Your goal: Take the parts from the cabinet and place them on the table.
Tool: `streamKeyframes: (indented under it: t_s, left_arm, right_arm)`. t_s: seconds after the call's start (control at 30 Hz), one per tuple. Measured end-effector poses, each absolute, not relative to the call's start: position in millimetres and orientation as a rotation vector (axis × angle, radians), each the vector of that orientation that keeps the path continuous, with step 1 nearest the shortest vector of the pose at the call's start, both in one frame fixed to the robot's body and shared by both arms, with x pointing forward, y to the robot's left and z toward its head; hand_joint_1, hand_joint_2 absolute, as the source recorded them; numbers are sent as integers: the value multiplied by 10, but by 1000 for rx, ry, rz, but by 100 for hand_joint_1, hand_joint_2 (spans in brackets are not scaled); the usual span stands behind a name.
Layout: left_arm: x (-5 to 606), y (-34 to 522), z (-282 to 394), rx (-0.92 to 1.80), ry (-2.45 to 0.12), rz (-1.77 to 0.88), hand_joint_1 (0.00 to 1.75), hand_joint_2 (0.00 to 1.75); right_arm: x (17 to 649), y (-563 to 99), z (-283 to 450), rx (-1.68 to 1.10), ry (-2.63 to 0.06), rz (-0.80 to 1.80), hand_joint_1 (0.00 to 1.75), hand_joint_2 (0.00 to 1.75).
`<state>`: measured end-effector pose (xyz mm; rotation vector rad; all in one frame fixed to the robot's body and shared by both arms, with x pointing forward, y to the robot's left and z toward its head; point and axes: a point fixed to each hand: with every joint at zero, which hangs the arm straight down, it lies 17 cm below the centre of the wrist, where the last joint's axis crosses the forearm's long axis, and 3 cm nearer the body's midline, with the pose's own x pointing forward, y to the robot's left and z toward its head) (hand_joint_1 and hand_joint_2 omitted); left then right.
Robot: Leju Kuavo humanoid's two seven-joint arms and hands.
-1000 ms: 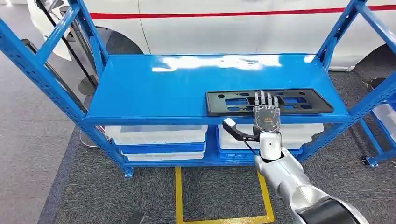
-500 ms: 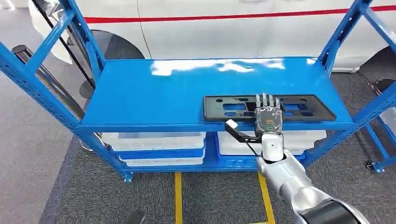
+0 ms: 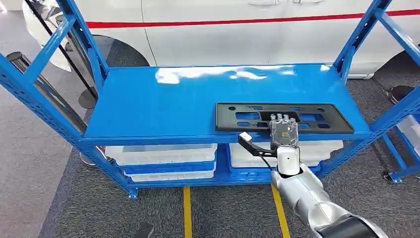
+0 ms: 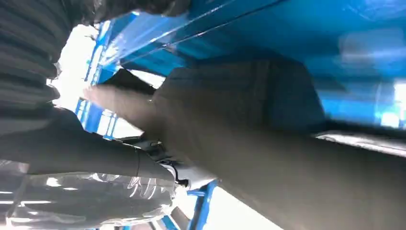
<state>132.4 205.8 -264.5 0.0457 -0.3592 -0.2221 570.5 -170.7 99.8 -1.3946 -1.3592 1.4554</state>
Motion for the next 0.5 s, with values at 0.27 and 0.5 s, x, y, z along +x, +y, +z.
streamKeyframes:
  t_s: [0.27, 0.5]
  left_arm:
    - [1385, 2068, -2629, 54, -381, -219, 0, 175]
    - [1441, 2073, -2610, 61, -412, -228, 0, 175]
  right_arm:
    - [5700, -1728, 990, -1396, -1362, 1457, 175, 175]
    - [5741, -1748, 1068, -1409, -1378, 1455, 173, 175]
